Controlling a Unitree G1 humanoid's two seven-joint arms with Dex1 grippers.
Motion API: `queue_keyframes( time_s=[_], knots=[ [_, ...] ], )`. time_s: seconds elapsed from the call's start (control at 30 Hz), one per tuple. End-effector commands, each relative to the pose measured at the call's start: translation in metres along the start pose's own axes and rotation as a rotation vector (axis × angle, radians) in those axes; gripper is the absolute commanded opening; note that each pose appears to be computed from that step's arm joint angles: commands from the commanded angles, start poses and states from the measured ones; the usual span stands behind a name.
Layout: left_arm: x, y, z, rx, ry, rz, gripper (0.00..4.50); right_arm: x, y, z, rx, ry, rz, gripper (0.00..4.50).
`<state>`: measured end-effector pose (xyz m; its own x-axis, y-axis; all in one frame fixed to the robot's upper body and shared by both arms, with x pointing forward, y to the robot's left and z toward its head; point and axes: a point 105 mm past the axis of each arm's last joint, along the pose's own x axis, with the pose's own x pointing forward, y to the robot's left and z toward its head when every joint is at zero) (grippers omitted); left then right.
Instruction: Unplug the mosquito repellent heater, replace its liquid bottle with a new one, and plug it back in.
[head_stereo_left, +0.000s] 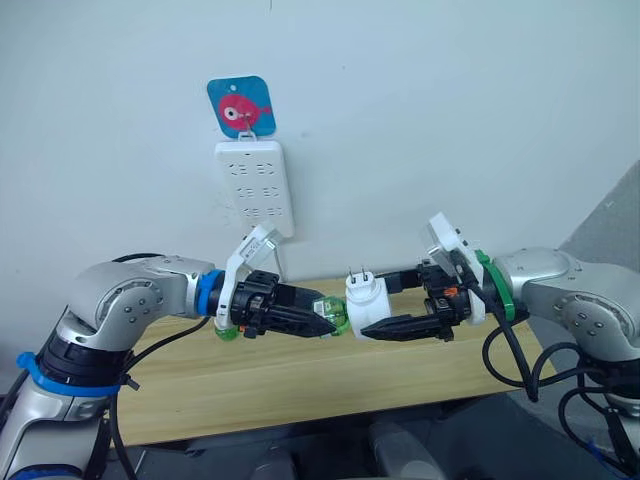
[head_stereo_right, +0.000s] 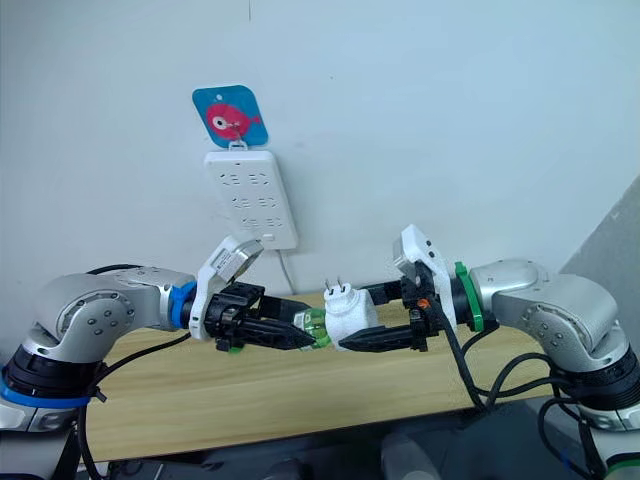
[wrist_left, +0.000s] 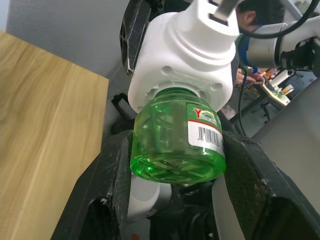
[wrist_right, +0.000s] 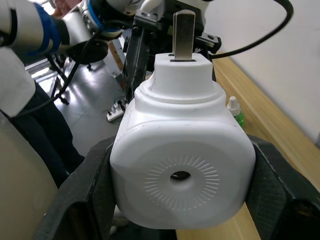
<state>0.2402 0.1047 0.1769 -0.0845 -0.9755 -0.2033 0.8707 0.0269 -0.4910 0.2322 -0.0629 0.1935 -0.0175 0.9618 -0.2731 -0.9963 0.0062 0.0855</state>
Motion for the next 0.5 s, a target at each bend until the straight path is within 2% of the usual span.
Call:
queue_keyframes(
  time_s=[0.03,0.23,0.33,0.47,0.5],
  knots=[
    [-0.012,0.015,0.006,-0.012,-0.025,0.146,2.26,0.001,0.007,0.01,-0.092,-0.019,0.015,3.0],
    [-0.008,0.014,0.018,0.068,-0.089,0.136,2.26,0.002,0.006,0.012,-0.061,-0.048,0.013,3.0],
    [-0.006,0.012,0.016,0.113,-0.073,0.121,3.22,0.003,0.005,0.013,-0.051,-0.058,0.01,3.0],
    [-0.008,0.018,0.014,0.207,-0.077,0.17,4.44,0.003,0.002,0.013,-0.028,-0.069,-0.003,3.0],
    [-0.009,0.019,0.015,0.212,-0.089,0.173,4.5,0.003,0.002,0.013,-0.024,-0.069,-0.005,3.0]
  ],
)
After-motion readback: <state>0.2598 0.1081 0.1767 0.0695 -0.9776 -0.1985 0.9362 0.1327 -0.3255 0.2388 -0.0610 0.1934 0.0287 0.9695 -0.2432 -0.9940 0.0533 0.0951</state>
